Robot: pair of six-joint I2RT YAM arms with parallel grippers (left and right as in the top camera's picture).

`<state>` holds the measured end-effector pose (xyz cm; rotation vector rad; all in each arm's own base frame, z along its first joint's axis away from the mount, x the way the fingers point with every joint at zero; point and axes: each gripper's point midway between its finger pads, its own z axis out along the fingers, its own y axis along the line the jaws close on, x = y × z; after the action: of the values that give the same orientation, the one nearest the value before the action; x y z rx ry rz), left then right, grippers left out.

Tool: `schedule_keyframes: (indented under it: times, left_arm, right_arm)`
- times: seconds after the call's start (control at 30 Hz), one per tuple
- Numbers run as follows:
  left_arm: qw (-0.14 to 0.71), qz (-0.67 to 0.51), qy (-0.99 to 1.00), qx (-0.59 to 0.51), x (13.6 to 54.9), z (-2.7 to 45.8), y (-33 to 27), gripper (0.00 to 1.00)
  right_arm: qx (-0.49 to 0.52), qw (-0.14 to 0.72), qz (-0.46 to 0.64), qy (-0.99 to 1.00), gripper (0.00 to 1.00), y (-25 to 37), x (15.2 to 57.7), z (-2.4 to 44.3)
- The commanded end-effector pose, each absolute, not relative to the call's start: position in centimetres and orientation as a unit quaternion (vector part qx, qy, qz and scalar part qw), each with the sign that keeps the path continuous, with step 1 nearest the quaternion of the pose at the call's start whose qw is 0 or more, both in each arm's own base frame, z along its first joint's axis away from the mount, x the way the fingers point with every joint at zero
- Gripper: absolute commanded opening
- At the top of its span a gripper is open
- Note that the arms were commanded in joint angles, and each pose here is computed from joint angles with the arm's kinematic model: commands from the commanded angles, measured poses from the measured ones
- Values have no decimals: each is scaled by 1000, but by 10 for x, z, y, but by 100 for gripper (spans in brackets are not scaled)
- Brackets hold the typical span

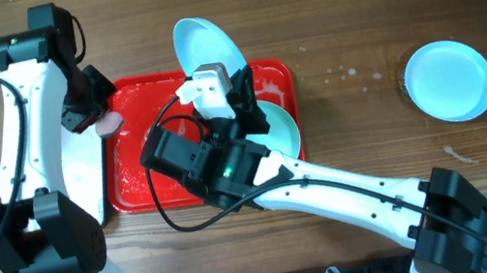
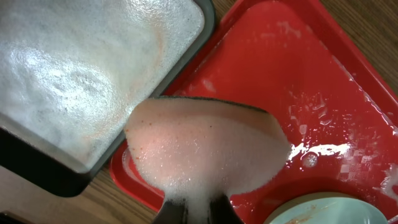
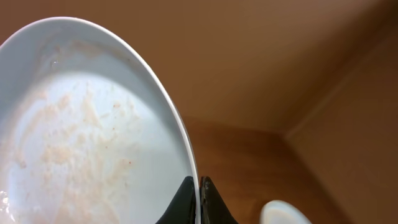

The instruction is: Clean dirty plates on tray and stack at the side

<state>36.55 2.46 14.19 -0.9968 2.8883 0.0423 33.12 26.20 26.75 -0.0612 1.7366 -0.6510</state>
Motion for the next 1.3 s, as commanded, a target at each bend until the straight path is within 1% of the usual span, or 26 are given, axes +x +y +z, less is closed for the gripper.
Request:
schedule_keyframes:
  times: [0.0,0.1,0.2,0.37,0.5,0.7,0.77,0.87,0.97,1.13,1.27]
  left_arm:
    - [48,4,943,-329,364,147,23,4]
    - [46,4,943,-329,363,147,23,4]
    - [43,4,943,-329,362,147,23,4]
    - [39,-27,944,-326,365,144,10,4]
    - [42,-35,945,-322,369,122,-8,4]
    - [57,-50,943,-324,370,69,-48,4]
    - [56,-50,934,-349,358,34,-60,4]
    - [45,-46,929,-364,345,16,-62,4]
    - [45,-48,930,-362,340,6,-64,4]
    - [74,-62,930,-353,347,-5,-70,4]
    - [97,-46,905,-412,354,-4,-58,4]
  right_arm:
    - [-11,548,-138,825,4,289,333,224]
    - [48,471,-19,881,4,304,337,187]
    - [94,395,40,913,4,309,348,149]
    - [101,320,73,939,4,323,365,88]
    - [99,289,73,949,4,329,370,45]
    - [111,278,81,951,4,325,381,31]
    - [120,269,91,951,4,321,388,27]
    - [124,261,95,953,4,318,390,25]
    - [112,258,108,954,4,323,392,25]
    - [100,256,110,955,4,325,391,25]
    - [96,249,109,957,4,326,388,23]
